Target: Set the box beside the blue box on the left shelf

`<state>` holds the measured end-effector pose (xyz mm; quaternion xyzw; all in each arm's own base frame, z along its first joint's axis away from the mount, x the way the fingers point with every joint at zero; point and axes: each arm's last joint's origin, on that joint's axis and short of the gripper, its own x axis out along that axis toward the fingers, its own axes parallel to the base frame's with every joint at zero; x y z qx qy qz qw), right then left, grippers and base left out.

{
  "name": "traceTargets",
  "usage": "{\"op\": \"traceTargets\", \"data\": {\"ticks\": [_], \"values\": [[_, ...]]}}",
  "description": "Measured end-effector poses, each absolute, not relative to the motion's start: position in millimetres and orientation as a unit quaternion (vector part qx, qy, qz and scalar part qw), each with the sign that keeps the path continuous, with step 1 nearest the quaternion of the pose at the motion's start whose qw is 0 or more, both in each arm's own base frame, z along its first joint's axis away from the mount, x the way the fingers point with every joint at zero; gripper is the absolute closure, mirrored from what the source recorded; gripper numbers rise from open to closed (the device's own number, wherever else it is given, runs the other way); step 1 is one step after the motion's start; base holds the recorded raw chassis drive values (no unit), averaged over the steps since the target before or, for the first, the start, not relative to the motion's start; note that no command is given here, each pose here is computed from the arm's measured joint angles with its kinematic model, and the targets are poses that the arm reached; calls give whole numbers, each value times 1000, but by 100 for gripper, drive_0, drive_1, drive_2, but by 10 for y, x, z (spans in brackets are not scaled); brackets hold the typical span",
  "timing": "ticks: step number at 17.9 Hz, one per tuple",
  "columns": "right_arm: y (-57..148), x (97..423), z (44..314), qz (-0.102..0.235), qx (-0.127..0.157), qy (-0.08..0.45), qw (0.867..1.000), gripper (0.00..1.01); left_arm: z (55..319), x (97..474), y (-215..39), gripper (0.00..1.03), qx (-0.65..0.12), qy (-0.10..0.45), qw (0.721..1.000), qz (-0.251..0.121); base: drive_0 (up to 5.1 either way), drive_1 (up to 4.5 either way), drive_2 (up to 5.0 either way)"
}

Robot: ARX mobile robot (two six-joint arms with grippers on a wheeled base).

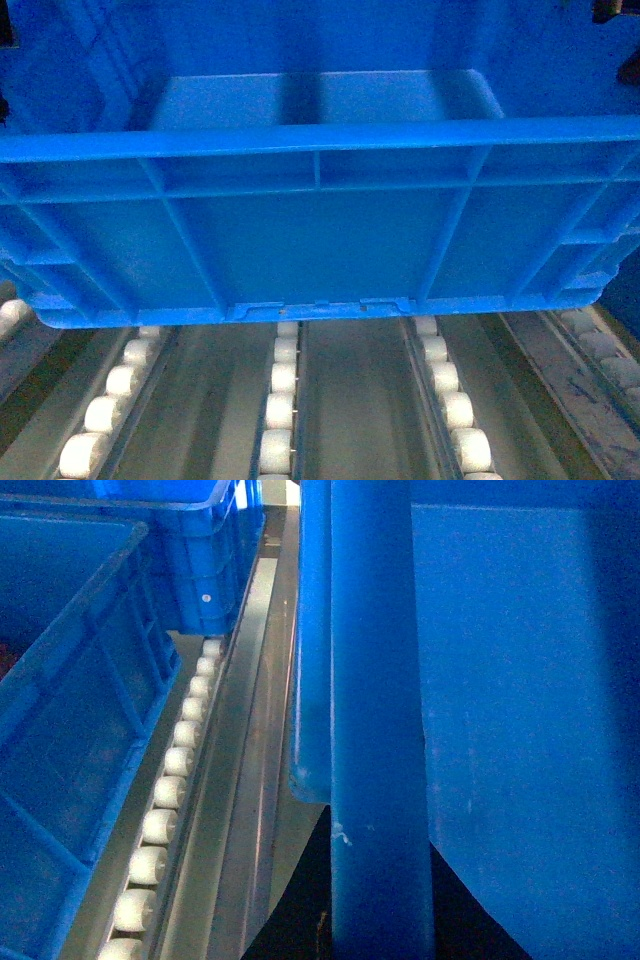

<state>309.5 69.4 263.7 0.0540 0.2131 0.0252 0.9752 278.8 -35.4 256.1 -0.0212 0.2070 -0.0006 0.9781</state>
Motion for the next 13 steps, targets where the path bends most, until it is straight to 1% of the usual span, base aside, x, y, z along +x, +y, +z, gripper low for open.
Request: {"op": "traceTargets", "data": {"ticks": [3,13], "values": [[694,3095,2637,25,54,213,975,93,2561,2788,-354,97,-21,207,978,-1,-2,431,-436],[694,3095,2637,25,54,213,975,93,2561,2788,-354,97,-21,207,978,-1,0,0,0]]}}
